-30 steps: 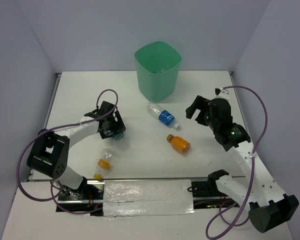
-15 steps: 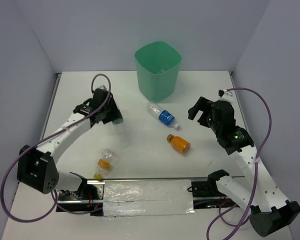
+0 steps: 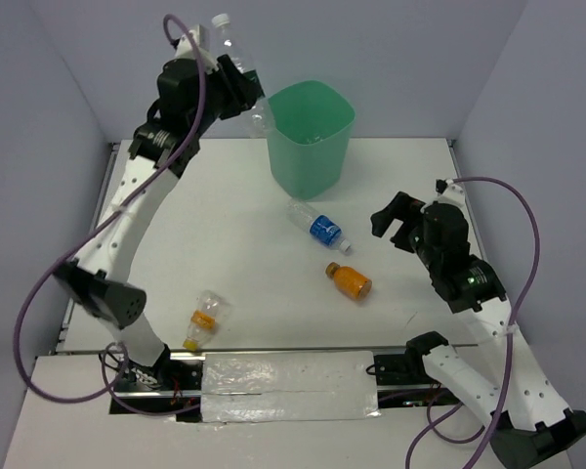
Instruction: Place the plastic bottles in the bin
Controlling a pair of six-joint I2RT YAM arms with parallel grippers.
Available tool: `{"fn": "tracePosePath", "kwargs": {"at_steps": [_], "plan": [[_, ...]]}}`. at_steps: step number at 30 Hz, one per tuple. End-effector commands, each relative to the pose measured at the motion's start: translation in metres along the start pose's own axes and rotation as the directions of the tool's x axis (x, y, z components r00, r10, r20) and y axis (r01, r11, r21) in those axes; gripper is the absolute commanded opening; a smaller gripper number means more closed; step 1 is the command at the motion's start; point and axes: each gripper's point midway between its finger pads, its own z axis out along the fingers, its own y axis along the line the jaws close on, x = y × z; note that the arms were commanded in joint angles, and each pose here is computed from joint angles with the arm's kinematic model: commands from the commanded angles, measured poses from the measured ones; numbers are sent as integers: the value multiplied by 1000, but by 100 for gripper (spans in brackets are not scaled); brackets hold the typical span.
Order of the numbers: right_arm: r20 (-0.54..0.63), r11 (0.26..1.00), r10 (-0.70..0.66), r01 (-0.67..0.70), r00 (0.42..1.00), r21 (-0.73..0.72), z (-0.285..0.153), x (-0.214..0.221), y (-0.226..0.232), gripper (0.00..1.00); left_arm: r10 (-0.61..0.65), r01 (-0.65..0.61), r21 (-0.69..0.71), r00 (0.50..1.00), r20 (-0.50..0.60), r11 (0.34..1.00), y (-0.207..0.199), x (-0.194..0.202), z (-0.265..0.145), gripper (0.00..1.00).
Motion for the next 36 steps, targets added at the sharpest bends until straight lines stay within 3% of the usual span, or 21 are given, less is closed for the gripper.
{"fn": "tracePosePath", "kwargs": {"at_steps": [1,2,4,5,16,17,18,20,21,25,29,31,32,34,35,36], "plan": [[13,999,26,-25,1000,-25,-11,2,1,100,28,-27,80,1000,-9,996,-18,10,48,51],[12,999,31,-30,999,-21,-12,3,0,100,21,-26,121,999,36,992,-34,-7,50,51],[4,999,29,-29,1000,-27,-16,6,-1,100,17,-18,142,1000,14,990,-37,8,77,52],[0,999,27,-27,1000,-22,-17,7,-3,100,8,-17,169,998,56,985,-49,-5,78,53],[-25,1000,5,-5,1000,0,-17,19,-12,100,-62,61,174,998,5,983,-34,61,153,59],[-29,1000,8,-8,1000,1,-16,20,-12,100,-67,69,182,998,-15,981,-34,69,156,62],[-33,1000,13,-13,999,1,-16,21,-12,100,-65,71,179,997,-36,981,-33,78,159,78],[-32,1000,14,-14,999,2,-15,22,-13,100,-52,61,181,997,-52,982,-36,87,159,95],[-27,1000,17,-17,999,4,-15,21,-13,100,-45,55,186,997,-56,981,-40,89,157,100],[-21,1000,9,-9,1000,9,-16,18,-13,100,-9,16,201,999,-37,980,-52,76,143,100],[0,1000,6,-6,1000,7,-18,12,-12,100,27,-30,238,1000,15,971,-77,32,95,99],[5,1000,5,-5,1000,7,-18,11,-12,100,62,-63,177,998,7,982,-67,36,81,99],[4,1000,2,-2,1000,8,-16,11,-12,100,72,-75,176,997,19,982,-73,21,54,99],[8,1000,1,-1,1000,11,-14,11,-12,100,110,-107,83,993,-43,991,-46,41,40,100],[4,1000,1,-1,1000,11,-12,12,-13,100,118,-115,62,992,-54,991,-43,34,12,99],[2,1000,0,0,1000,13,-11,13,-13,100,139,-142,-17,982,-124,990,-14,64,8,99]]}}
